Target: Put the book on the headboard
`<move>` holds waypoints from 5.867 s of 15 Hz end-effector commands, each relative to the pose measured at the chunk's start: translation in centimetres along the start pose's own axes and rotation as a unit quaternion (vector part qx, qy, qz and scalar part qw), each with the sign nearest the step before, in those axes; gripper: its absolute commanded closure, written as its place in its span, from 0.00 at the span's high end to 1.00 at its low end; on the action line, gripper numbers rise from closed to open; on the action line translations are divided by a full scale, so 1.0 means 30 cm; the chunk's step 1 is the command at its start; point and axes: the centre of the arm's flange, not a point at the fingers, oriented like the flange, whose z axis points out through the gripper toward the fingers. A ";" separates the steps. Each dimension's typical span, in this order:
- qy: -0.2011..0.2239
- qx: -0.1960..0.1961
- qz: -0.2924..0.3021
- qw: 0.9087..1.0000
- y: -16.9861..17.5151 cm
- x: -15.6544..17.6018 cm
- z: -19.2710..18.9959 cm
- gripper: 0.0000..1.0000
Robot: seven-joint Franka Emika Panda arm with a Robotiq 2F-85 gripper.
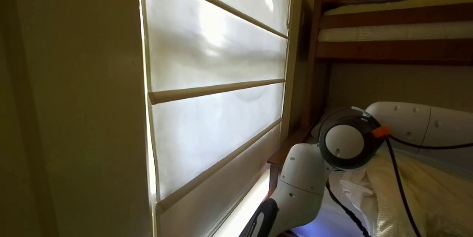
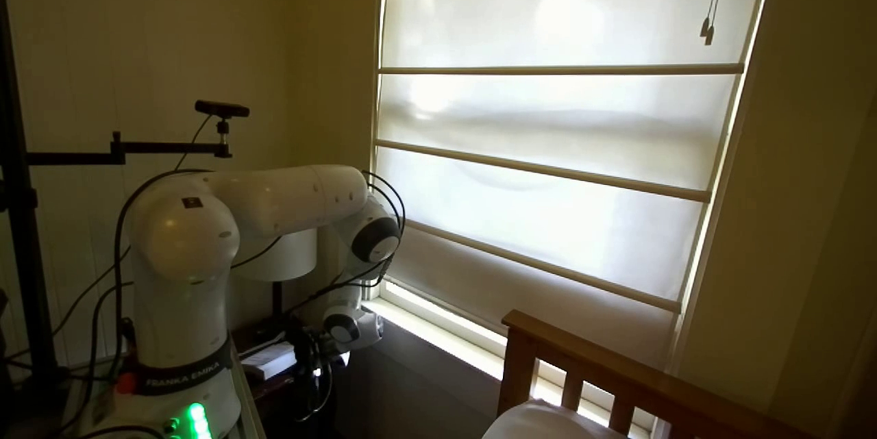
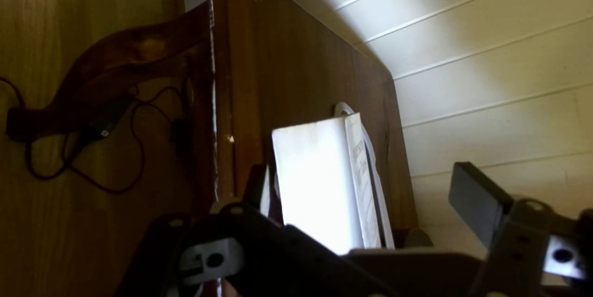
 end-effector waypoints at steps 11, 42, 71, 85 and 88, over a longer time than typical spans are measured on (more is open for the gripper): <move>0.078 0.016 0.032 0.996 -0.060 0.081 0.173 1.00; 0.113 -0.005 0.037 0.993 -0.001 0.153 0.213 1.00; 0.105 -0.008 0.012 0.994 -0.052 0.186 0.242 0.34; 0.142 0.029 -0.001 0.989 -0.078 0.037 0.042 0.06; 0.174 0.031 0.012 0.984 -0.041 -0.020 -0.048 0.06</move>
